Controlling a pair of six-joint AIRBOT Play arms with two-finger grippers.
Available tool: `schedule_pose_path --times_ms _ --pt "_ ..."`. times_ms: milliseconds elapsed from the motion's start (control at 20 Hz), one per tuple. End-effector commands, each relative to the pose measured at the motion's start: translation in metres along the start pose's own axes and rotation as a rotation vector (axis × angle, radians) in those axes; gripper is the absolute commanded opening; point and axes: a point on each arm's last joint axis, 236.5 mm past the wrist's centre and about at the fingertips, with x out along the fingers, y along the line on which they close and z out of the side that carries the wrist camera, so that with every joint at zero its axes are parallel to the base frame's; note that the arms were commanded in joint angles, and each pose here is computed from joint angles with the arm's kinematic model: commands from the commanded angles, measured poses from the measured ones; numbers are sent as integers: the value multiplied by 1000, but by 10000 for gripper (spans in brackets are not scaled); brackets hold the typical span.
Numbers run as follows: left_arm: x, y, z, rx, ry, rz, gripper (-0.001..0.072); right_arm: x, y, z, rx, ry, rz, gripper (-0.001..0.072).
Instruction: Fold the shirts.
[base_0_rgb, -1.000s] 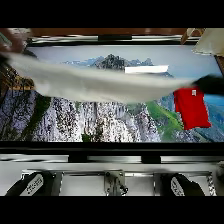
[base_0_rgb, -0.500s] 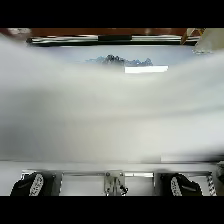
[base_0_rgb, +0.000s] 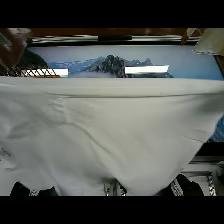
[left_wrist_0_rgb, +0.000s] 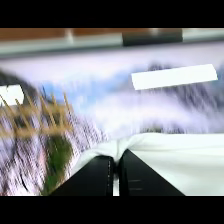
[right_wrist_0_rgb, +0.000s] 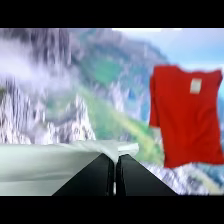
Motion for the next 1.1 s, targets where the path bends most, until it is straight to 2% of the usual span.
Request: schedule_pose_path --times_ms 0,150,250,450,650,850,1050 --pt "101 30 -87 -164 287 -100 36 122 -13 -73 125 352 69 66" --pt "205 29 -129 -173 377 -195 36 233 -5 -56 249 288 177 66" --pt "277 22 -144 -149 406 -231 37 300 22 -36 245 236 236 65" --pt "386 56 -145 -309 349 -129 38 402 47 6 155 22 172 66" --pt "443 70 -131 -376 249 -110 37 439 26 31 209 -126 107 66" --pt "478 59 -147 -419 226 -105 37 464 23 -2 200 -32 95 66" --pt "478 54 -179 -387 336 -124 38 475 28 -36 223 90 109 66"
